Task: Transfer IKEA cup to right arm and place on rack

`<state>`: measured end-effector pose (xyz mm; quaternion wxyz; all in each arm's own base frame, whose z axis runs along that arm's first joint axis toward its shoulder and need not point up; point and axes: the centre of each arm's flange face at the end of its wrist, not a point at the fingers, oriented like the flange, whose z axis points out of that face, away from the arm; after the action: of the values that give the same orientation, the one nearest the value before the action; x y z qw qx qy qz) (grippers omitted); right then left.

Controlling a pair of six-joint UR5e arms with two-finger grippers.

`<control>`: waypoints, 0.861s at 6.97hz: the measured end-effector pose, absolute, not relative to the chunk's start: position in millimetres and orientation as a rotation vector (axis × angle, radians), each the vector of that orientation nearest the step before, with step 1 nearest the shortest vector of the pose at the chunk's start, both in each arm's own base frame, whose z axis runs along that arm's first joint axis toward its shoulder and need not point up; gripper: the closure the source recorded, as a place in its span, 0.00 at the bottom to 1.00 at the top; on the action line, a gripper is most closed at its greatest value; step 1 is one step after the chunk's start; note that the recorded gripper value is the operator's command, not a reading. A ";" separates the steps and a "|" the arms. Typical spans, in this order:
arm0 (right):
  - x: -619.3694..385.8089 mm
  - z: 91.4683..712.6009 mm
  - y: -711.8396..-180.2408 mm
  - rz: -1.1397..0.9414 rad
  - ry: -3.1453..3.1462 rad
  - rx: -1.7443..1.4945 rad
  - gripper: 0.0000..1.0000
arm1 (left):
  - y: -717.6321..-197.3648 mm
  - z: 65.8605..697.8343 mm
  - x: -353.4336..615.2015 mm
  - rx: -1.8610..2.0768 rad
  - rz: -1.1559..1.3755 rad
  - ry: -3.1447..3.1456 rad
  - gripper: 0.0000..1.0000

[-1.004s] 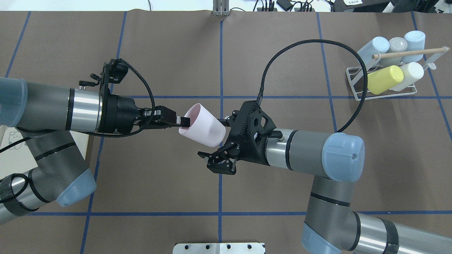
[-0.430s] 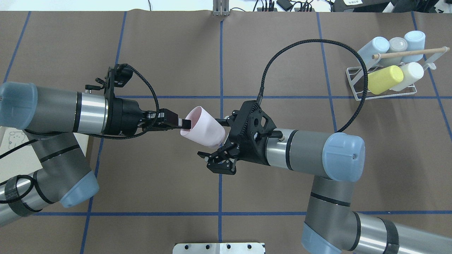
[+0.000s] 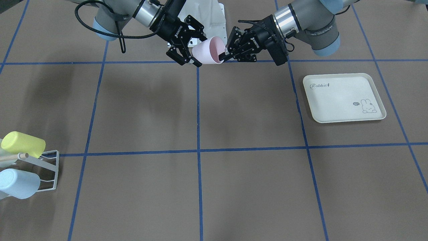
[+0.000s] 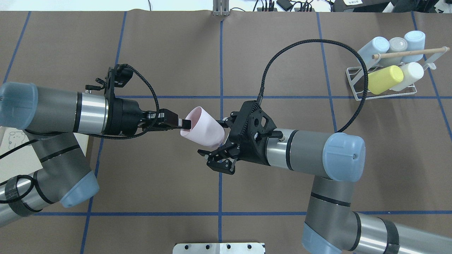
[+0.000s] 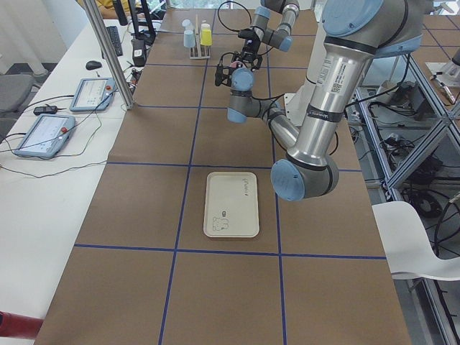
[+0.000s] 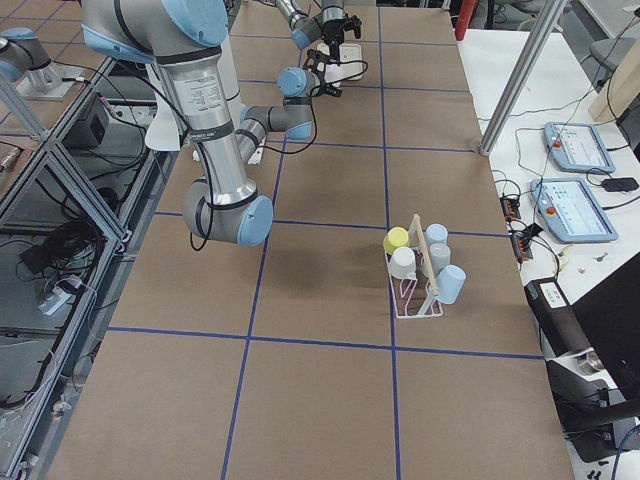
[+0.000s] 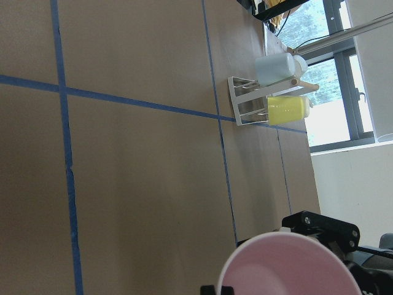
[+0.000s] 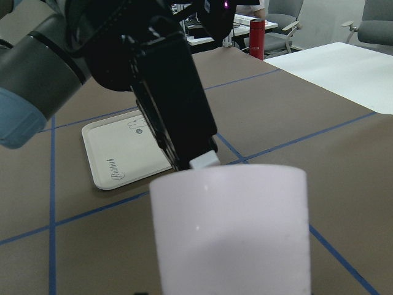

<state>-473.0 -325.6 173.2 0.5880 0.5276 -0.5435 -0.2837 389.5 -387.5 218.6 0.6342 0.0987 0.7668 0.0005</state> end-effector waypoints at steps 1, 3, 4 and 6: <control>-472.7 174.3 -325.5 -0.662 -1.267 1.227 0.82 | -387.4 218.5 389.4 0.226 0.002 1.754 0.02; -472.3 175.5 -325.7 -0.664 -1.265 1.225 0.86 | -386.7 215.6 387.0 0.234 0.004 1.760 0.00; -471.7 175.9 -326.5 -0.662 -1.263 1.226 0.86 | -388.2 213.5 382.6 0.246 0.002 1.763 0.00; -469.4 178.9 -331.0 -0.657 -1.249 1.227 0.99 | -404.8 220.4 365.8 0.303 -0.005 1.729 0.00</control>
<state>-469.4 -331.0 178.9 0.5939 0.5278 -0.5375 -0.2826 365.8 -404.8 220.4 0.6389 0.1329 0.7577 -0.0023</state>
